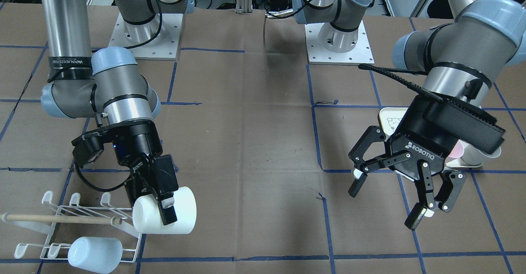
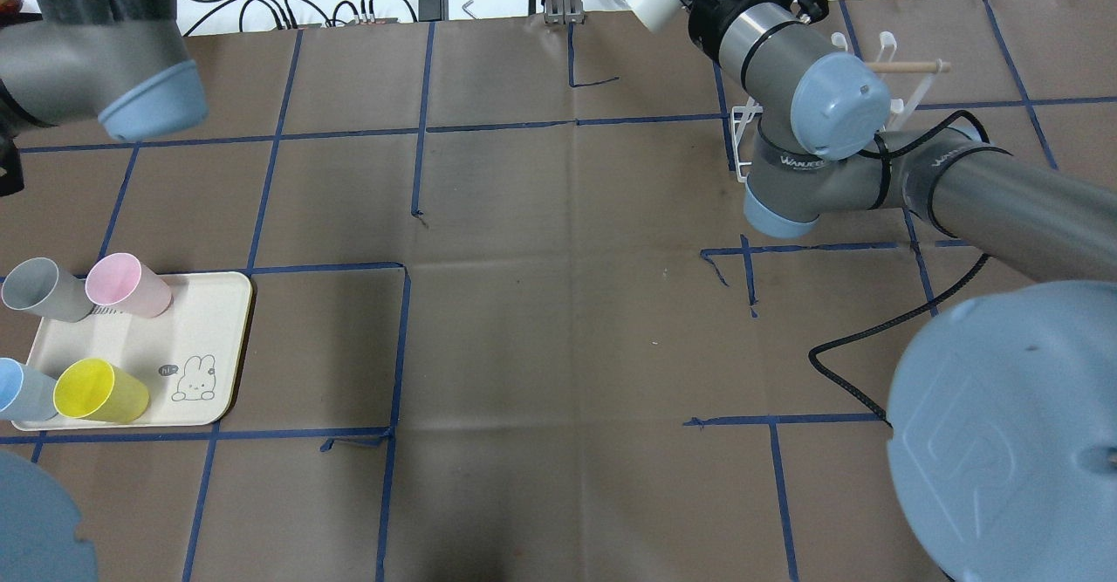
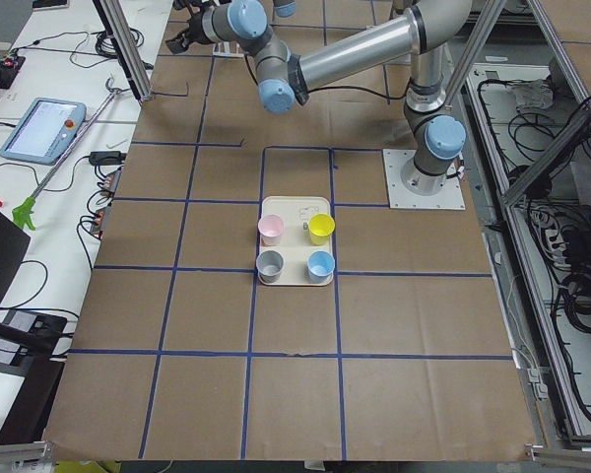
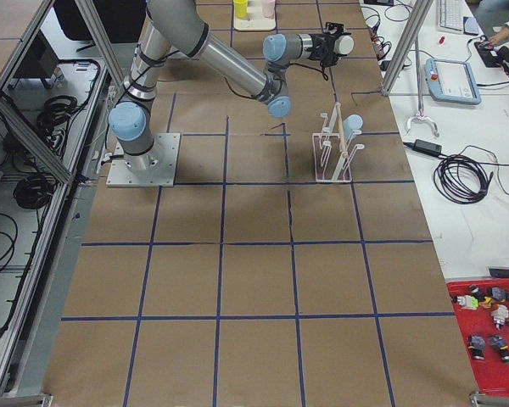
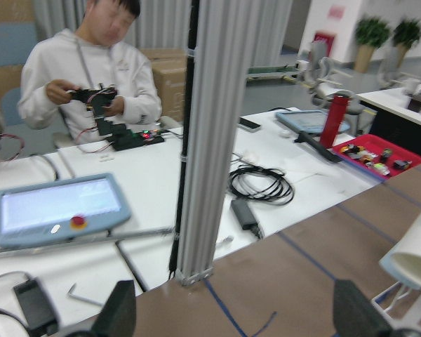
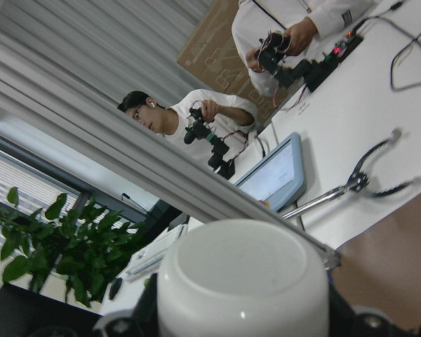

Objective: Transfer IKEA cup to right arm and place on rack

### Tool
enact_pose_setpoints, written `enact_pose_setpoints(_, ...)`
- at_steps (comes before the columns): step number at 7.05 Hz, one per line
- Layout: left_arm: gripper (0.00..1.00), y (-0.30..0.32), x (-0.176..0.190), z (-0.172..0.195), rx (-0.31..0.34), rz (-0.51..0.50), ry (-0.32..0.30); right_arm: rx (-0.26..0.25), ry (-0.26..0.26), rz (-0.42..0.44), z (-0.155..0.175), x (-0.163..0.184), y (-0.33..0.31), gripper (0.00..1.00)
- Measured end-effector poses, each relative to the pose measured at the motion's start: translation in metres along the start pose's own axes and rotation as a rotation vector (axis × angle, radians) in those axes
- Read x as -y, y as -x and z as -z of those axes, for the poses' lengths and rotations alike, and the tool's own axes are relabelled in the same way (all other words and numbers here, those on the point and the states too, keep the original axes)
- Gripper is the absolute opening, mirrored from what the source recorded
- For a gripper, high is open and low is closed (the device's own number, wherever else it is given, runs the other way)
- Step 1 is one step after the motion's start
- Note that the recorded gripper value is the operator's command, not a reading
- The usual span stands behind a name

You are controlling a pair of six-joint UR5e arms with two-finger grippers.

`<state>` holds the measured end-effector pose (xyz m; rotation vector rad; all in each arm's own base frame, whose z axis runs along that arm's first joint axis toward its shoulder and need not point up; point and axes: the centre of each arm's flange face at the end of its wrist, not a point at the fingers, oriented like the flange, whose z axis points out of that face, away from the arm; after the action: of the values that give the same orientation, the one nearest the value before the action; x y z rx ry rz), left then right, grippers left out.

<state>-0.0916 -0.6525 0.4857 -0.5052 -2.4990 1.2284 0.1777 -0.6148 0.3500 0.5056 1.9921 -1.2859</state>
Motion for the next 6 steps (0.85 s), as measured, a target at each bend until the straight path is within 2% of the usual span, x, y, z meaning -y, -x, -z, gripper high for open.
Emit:
enact_pose_setpoints(1,1.0,0.003,0.006,0.008,0.077,0.065,0.127,-0.06,-0.002,0.239,0.006,0.027,-0.013,0.16)
enact_pose_setpoints(2,1.0,0.005,0.002,0.014,0.146,0.156,0.24,-0.139,0.018,0.457,0.013,0.059,-0.038,0.16)
enact_pose_setpoints(3,1.0,0.004,-0.007,0.018,0.197,0.256,0.344,-0.216,0.043,0.616,0.022,0.093,-0.071,0.16)
enact_pose_setpoints(4,1.0,-0.002,-0.018,0.027,0.242,0.329,0.465,-0.27,0.049,0.72,0.032,0.121,-0.1,0.16)
enact_pose_setpoints(6,1.0,-0.026,-0.04,0.057,0.294,0.398,0.698,-0.341,0.04,0.816,0.043,0.162,-0.146,0.16)
